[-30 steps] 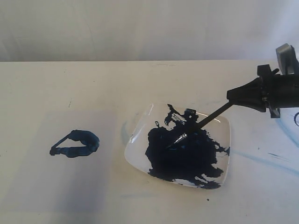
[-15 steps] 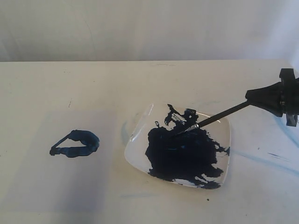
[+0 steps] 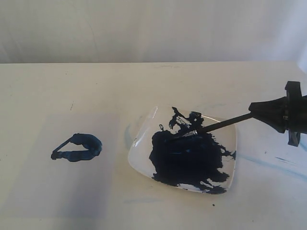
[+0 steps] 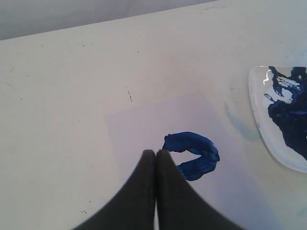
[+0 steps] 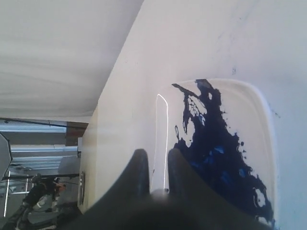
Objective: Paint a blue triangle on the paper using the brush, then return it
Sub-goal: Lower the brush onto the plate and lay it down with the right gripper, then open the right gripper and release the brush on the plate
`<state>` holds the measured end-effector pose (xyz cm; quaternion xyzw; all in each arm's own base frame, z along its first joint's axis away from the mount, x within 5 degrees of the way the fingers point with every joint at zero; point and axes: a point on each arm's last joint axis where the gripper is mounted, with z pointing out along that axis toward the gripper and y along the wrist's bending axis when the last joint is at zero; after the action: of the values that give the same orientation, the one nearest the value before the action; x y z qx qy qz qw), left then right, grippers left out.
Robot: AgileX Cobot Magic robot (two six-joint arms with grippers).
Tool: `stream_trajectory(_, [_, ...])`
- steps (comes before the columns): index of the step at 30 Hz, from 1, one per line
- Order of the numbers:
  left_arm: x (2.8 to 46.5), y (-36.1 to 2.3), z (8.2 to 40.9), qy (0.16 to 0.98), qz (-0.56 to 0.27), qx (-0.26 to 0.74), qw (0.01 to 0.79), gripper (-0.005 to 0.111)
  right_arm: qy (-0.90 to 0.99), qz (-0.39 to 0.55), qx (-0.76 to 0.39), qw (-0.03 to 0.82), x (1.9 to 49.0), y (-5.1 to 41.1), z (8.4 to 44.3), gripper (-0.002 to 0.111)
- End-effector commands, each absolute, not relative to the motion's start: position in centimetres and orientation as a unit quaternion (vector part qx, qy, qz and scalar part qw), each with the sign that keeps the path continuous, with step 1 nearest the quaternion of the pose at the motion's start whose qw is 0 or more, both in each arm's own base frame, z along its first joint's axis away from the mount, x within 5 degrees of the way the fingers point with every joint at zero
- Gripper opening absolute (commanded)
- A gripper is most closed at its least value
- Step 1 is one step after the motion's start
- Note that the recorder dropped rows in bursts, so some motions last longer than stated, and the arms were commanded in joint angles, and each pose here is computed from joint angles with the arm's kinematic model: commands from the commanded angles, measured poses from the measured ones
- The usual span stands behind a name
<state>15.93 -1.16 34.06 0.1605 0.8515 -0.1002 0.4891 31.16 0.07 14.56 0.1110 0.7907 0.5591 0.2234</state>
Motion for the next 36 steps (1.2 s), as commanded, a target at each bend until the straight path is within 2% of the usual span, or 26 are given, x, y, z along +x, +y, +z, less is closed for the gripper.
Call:
stream_trajectory(1, [15.7,-1.4,33.9,0.852,-0.115,0.159,0.485,0.000,0.776,0.570,0.143,0.229,30.5,0.1,14.1,0.000])
stream_trajectory(19, [15.7,-1.4,33.9,0.852,-0.117,0.158,0.486,0.000,0.796,0.534,0.218,0.183,29.5,-0.1,10.0,0.000])
stream_trajectory(32, [15.7,-1.4,33.9,0.851,-0.118,0.157,0.486,0.000,0.812,0.505,0.236,0.174,29.5,-0.4,8.9,0.000])
stream_trajectory(34, [15.7,-1.4,33.9,0.851,-0.118,0.157,0.486,0.000,0.812,0.505,0.236,0.174,29.5,-0.4,8.9,0.004])
stream_trajectory(36, [15.7,-1.4,33.9,0.851,-0.118,0.157,0.486,0.000,0.813,0.503,0.236,0.174,29.5,-0.4,8.9,0.015])
